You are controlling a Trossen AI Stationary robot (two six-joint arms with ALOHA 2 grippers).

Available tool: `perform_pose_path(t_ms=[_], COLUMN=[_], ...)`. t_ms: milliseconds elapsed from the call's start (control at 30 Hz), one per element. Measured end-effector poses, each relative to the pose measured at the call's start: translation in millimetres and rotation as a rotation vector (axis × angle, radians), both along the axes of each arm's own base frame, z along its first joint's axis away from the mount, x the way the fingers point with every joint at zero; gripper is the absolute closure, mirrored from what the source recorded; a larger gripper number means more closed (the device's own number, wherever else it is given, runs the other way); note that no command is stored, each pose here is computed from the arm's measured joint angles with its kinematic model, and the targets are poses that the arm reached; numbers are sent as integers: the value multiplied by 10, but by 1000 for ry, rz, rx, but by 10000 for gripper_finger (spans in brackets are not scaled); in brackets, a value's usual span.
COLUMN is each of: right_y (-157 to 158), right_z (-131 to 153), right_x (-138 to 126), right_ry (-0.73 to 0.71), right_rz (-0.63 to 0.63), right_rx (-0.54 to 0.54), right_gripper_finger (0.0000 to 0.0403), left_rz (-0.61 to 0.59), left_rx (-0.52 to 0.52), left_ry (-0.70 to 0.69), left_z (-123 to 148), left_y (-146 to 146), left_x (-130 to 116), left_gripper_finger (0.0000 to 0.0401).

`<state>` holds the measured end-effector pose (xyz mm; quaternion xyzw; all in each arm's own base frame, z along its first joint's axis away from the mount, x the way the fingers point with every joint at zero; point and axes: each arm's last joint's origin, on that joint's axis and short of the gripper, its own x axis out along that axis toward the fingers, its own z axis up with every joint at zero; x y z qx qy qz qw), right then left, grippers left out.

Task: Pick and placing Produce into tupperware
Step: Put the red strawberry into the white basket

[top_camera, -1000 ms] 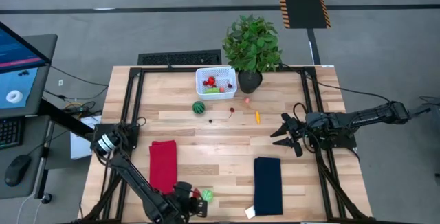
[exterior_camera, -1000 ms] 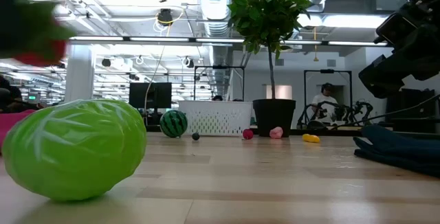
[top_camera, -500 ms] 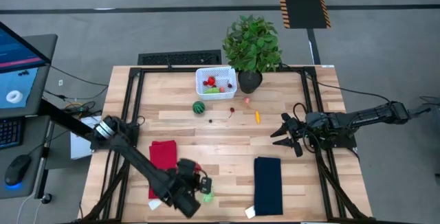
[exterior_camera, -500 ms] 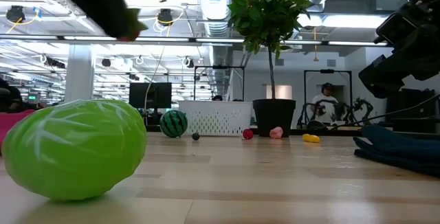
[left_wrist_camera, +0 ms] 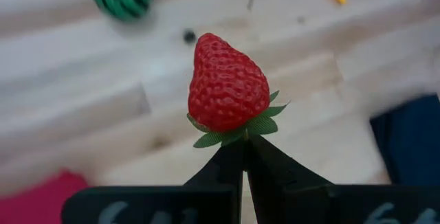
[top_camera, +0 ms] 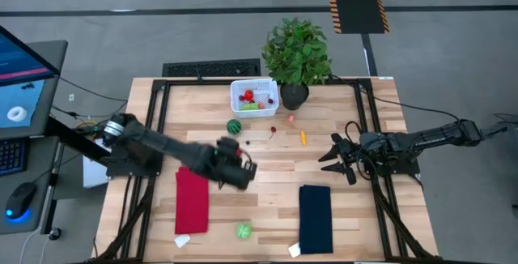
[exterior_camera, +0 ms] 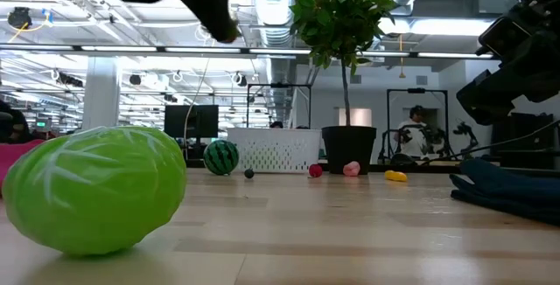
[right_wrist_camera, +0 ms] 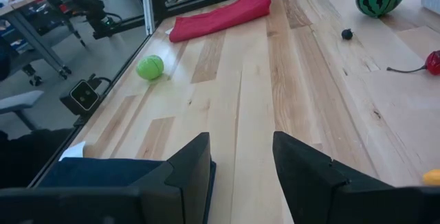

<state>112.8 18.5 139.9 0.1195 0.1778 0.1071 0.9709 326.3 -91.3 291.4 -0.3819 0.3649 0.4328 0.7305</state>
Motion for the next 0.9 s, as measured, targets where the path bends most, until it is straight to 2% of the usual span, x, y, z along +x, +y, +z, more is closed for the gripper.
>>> perform_pose_path(t_ms=[333, 533, 767, 900], right_y=[0, 0, 0, 0], right_z=[0, 0, 0, 0], right_x=[0, 0, 0, 0], right_ry=[0, 0, 0, 0], right_rz=[0, 0, 0, 0], right_rx=[0, 0, 0, 0], right_gripper_finger=[221, 221, 221, 221], left_rz=[-56, -177, -132, -154], left_rx=[-44, -81, -93, -77], left_ry=[108, 39, 3, -33], left_z=[64, 82, 67, 59], left_y=[1143, 1815, 2390, 2620], left_x=[97, 113, -35, -80], left_gripper_finger=[401, 401, 398, 389])
